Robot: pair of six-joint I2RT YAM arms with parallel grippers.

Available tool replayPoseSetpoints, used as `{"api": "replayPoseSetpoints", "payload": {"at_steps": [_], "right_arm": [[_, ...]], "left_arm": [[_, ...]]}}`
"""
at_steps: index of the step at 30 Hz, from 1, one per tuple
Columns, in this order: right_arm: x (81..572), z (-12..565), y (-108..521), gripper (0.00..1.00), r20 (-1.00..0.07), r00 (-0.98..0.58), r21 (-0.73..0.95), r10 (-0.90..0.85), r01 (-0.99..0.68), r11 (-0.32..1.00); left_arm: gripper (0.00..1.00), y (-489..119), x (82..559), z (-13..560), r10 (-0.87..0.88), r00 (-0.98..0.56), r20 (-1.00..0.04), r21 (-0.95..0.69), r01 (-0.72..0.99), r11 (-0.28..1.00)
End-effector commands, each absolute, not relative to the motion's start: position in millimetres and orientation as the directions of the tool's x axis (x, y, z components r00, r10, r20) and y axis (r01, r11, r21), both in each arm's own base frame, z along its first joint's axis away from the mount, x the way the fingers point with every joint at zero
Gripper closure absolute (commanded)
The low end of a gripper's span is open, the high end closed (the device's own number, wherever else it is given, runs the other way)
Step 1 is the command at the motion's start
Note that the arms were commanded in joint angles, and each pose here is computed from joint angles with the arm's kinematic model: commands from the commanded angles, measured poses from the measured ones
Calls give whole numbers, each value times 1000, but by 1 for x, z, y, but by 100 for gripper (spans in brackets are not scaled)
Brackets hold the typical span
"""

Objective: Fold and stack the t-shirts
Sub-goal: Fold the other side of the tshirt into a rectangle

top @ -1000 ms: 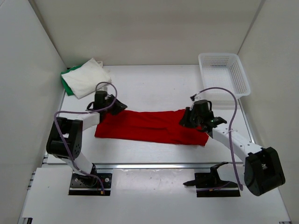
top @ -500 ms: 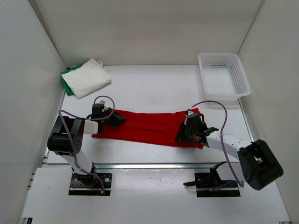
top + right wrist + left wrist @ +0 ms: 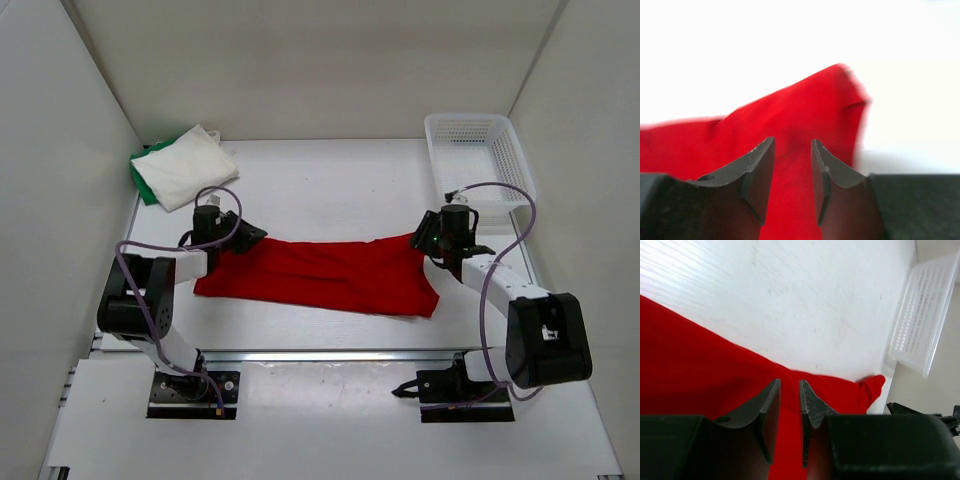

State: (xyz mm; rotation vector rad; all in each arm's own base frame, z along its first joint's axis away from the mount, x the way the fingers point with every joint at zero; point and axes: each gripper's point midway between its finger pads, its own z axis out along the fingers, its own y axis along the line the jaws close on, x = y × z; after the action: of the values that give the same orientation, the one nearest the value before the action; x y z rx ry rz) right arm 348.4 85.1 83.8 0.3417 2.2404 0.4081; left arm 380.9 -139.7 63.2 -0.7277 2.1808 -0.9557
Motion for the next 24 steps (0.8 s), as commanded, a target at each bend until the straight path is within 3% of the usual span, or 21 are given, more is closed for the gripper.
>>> {"api": "replayPoseSetpoints", "payload": {"at_steps": [1, 10, 16, 24], "right_arm": [[373, 79, 51, 67, -744, -544, 342, 388, 189, 920], [397, 61, 53, 72, -677, -568, 473, 469, 153, 868], [391, 55, 51, 100, -661, -560, 503, 500, 165, 848], [385, 57, 22, 100, -661, -515, 484, 546, 263, 835]], "left_arm": [[68, -121, 392, 59, -717, -623, -315, -781, -260, 568], [70, -82, 403, 35, -780, -567, -265, -769, -364, 526], [70, -65, 407, 30, -815, -534, -226, -777, -405, 481], [71, -43, 401, 21, -862, -476, -173, -783, -464, 413]]}}
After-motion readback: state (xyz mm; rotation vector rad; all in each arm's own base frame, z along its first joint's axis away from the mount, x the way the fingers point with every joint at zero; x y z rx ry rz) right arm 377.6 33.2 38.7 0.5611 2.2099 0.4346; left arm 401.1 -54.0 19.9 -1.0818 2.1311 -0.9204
